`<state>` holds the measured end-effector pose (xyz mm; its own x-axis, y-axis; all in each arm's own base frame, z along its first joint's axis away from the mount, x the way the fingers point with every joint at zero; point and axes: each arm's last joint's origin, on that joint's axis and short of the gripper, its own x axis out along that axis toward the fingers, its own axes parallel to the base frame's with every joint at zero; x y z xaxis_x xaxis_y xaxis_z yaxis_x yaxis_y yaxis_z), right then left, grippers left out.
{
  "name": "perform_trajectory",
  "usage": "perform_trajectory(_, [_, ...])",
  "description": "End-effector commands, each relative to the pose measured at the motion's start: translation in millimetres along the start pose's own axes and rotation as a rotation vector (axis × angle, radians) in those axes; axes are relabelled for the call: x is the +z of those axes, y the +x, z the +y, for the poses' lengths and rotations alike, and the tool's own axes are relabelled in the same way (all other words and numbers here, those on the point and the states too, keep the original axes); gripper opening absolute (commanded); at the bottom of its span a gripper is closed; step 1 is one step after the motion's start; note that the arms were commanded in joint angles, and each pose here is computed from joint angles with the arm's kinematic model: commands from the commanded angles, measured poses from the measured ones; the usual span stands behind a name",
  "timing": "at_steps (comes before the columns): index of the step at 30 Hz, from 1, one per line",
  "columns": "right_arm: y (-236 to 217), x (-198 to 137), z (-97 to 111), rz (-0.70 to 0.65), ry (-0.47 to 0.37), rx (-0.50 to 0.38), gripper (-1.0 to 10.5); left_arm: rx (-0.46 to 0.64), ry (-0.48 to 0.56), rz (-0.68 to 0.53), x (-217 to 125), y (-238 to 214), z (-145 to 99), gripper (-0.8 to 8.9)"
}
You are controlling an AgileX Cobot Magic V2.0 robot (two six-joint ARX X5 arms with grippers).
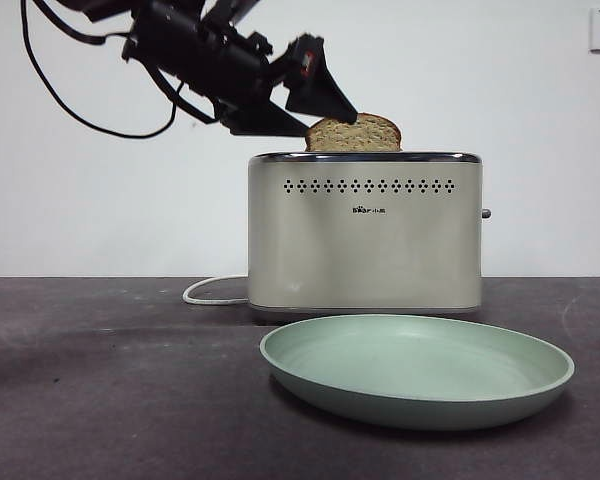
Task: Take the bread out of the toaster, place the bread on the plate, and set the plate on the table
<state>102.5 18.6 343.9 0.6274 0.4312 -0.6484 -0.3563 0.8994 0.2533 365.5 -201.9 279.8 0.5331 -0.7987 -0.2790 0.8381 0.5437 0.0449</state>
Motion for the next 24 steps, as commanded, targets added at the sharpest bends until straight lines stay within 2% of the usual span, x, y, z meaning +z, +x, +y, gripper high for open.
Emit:
perform_trajectory(1, [-0.6, 0.9, 0.6, -0.009, -0.009, 0.005, 5.4, 0.000, 0.019, -0.007, -3.9, 6.5, -0.1, 4.83])
perform_trajectory(6, [-0.6, 0.9, 0.6, -0.009, -0.009, 0.005, 5.4, -0.001, 0.016, 0.004, -9.8, 13.2, -1.2, 3.37])
perform_trajectory(10, [-0.6, 0.9, 0.6, -0.009, -0.009, 0.005, 5.4, -0.007, 0.018, 0.006, -10.2, 15.6, -4.3, 1.81])
perform_trajectory(17, [-0.6, 0.9, 0.5, -0.009, -0.009, 0.001, 5.4, -0.008, 0.014, 0.003, -9.8, 15.8, -4.7, -0.08])
perform_trajectory(24, [-0.6, 0.8, 0.5, -0.008, -0.008, 0.001, 5.4, 0.000, 0.029, -0.041, -4.6, 15.1, -4.0, -0.08])
